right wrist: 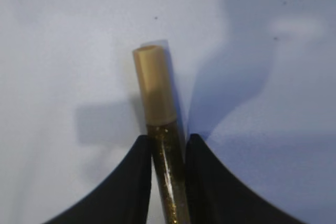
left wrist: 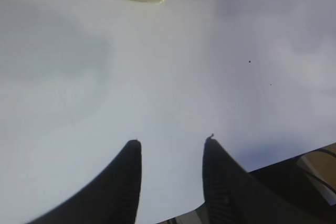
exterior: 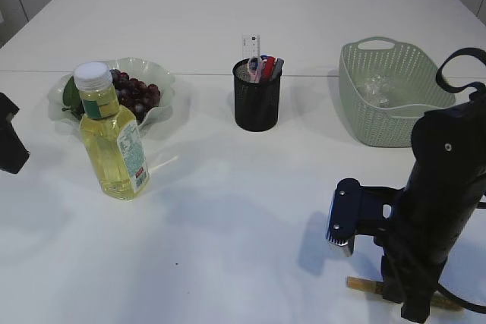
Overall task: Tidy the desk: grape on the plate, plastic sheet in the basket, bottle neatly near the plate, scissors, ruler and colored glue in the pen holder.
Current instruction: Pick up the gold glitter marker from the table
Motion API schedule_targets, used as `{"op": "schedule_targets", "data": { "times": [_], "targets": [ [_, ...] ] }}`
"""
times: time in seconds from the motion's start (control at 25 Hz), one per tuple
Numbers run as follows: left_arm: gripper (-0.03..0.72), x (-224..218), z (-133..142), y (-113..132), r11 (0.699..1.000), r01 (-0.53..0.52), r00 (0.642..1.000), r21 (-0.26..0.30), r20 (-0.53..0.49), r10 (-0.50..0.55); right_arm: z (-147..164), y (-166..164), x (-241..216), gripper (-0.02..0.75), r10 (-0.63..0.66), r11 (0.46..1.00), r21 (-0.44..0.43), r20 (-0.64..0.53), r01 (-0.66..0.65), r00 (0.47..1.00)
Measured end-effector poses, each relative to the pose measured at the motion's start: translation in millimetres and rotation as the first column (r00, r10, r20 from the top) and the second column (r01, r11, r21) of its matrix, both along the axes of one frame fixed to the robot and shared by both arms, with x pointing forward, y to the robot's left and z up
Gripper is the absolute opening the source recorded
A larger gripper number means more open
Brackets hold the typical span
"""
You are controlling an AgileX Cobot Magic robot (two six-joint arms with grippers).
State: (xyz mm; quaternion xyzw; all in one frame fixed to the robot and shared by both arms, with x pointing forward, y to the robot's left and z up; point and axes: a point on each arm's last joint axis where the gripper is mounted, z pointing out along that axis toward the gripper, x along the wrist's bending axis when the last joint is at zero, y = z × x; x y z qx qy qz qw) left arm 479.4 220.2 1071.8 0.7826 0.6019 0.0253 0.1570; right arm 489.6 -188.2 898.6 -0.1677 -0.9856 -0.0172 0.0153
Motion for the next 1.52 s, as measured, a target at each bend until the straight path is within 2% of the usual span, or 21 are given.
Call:
{"op": "schedule_targets", "data": {
  "times": [0.2,0.32,0.56,1.04,1.32,1.4,1.52],
  "targets": [
    [0.289,0.1,0.0,0.0,1.0,0.0,1.0,0.0,0.001,0.0,0.0,0.1,0.3,0.112,0.0,1.0,0.001,0.003,0.0,1.0],
    [0.289,0.2,0.1,0.0,1.0,0.0,1.0,-0.001,0.002,0.0,0.0,0.2,0.7,0.092,0.0,1.0,0.003,0.007,0.0,1.0],
    [0.289,0.2,0.1,0.0,1.0,0.0,1.0,0.0,0.002,0.0,0.8,1.3,1.7,0.09,-0.006,1.0,0.011,0.011,0.006,1.0],
    [0.289,0.2,0.1,-0.2,1.0,0.001,1.0,-0.002,0.002,-0.001,17.6,18.1,18.6,0.087,-0.089,0.987,0.136,0.034,0.084,0.995],
    [0.289,0.2,0.1,-0.2,1.0,0.003,1.0,-0.001,0.002,-0.003,45.0,34.2,41.6,0.084,-0.195,0.939,0.294,0.035,0.176,0.98],
    [0.289,0.2,0.1,-0.2,1.0,0.003,1.0,-0.002,0.003,-0.003,58.1,36.1,53.2,0.083,-0.246,0.907,0.362,0.038,0.216,0.969],
    [0.289,0.2,0.1,-0.3,1.0,0.003,1.0,-0.003,0.003,-0.003,81.4,35.8,74.5,0.083,-0.332,0.83,0.489,0.046,0.269,0.942]
  ]
}}
